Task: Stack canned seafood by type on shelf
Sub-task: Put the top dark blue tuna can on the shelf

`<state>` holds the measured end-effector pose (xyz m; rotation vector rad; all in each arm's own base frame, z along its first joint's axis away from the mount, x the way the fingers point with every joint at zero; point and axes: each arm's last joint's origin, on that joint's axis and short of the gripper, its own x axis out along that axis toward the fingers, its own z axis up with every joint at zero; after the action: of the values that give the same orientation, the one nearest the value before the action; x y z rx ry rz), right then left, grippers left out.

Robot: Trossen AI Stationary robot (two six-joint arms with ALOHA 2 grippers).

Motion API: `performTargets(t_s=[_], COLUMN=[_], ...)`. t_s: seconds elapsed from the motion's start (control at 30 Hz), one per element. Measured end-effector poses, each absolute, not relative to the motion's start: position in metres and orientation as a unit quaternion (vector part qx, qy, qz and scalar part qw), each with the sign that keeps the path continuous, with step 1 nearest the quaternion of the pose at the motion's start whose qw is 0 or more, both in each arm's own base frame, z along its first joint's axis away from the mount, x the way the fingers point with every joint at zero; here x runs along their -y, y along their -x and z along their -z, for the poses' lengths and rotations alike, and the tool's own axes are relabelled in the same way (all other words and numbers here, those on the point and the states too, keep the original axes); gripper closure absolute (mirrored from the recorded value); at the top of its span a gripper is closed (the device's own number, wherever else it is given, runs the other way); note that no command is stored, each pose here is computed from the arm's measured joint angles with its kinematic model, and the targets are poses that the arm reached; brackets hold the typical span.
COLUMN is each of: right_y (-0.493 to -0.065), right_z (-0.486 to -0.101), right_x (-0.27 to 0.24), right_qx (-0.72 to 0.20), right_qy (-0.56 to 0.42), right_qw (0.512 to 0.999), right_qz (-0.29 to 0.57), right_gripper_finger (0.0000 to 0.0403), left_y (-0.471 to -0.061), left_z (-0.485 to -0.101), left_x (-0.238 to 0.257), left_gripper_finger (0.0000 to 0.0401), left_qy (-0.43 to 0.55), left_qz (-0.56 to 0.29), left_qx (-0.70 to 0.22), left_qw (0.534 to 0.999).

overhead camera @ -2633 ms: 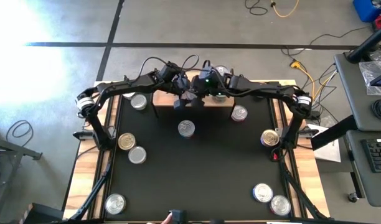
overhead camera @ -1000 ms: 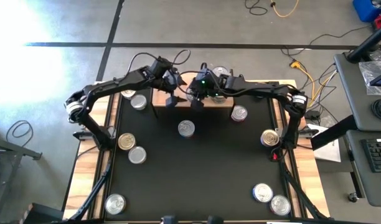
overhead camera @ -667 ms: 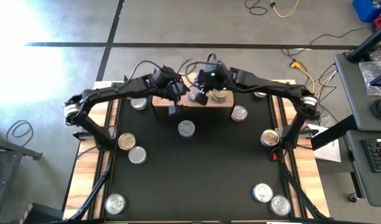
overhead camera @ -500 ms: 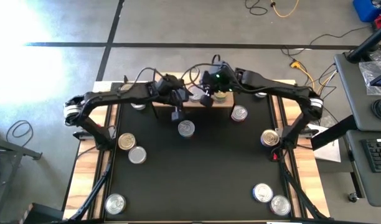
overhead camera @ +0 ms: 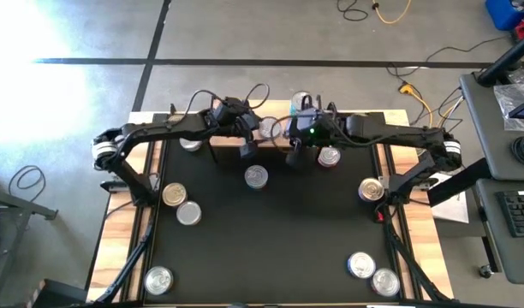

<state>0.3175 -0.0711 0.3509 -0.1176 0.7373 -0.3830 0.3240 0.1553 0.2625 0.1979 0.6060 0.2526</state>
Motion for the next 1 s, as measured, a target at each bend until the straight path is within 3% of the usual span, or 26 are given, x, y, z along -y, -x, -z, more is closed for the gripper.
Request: performTargets(t_s=[0.17,0.37,1.0], right_y=[-0.317,-0.315,-0.313], right_z=[-0.345,-0.341,-0.338], right_x=[0.059,0.051,0.045], right_qx=[-0.368,-0.388,-0.405], right_qy=[0.057,0.056,0.037], right_qw=[0.911,0.904,0.897], right_qz=[0.179,0.17,0.17], right_gripper_finger=[0.039,0.039,0.039], left_y=[-0.331,-0.332,-0.342], left_z=[-0.253,-0.253,-0.234], left_x=[-0.159,-0.171,-0.199], left_gripper_finger=[0.0056,0.0056,0.0056], left_qy=[-0.11,-0.134,-0.143], left_qz=[-0.125,-0.186,-0.219], left_qx=[-0.298,-0.287,-0.249], left_qw=[0.94,0.93,0.932])
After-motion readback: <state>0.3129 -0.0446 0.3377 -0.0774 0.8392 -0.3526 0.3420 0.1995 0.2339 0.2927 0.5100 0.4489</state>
